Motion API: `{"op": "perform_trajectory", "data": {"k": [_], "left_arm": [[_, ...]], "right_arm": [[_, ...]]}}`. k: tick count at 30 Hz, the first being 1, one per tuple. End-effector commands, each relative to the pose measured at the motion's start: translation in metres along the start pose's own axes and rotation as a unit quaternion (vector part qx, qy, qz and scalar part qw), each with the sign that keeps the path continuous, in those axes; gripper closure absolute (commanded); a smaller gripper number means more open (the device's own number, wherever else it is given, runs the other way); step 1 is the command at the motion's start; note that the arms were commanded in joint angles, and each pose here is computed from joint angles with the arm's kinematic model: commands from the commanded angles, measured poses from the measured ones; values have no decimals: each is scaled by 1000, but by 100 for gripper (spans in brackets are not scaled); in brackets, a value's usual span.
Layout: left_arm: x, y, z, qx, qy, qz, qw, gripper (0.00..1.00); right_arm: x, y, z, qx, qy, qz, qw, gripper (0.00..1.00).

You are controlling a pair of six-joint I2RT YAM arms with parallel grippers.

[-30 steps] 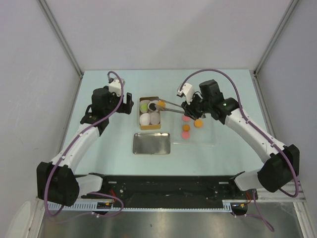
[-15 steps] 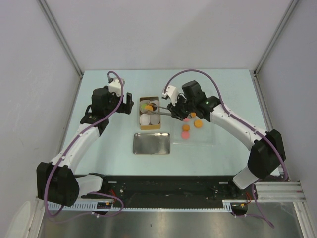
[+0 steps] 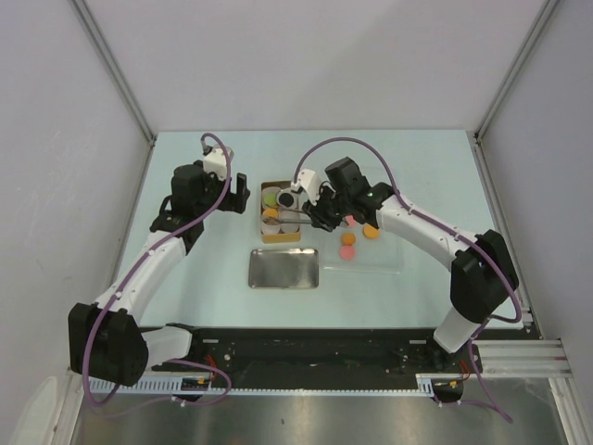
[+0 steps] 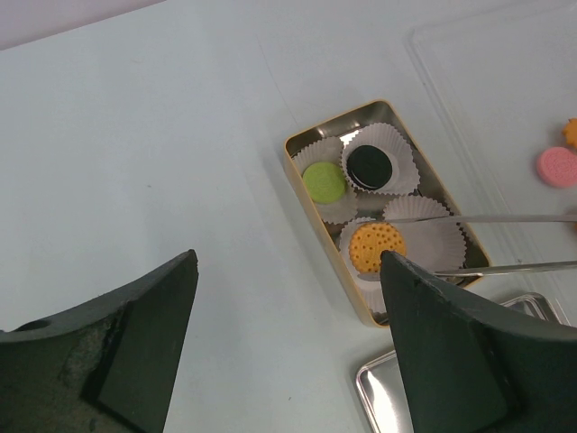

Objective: Pack the cookies

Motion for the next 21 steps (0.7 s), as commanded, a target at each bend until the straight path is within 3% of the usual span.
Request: {"op": "perform_trajectory", "data": {"k": [1,9,21], "left_arm": [[-12,5,6,-10,-5,-23,1000,13],[-13,5,4,-8,-5,-25,1000,13],[-13,5,4,-7,-6,-25,1000,13]], "right_arm": [[-32,-1,-1,3,13,-48,999,78],[-30,-3,-1,2,15,-43,999,77],[-28,-4,3,0,17,-36,999,64]]}}
Point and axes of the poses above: each gripper's point midway between its finger pads, its own y axis back along the fingers, its own z axis along the line the jaws close on, x = y × z, the point moved 3 cm from there along y, back along the fingers, and after that the axes turned 11 degrees about -y, right-handed, at the moved point
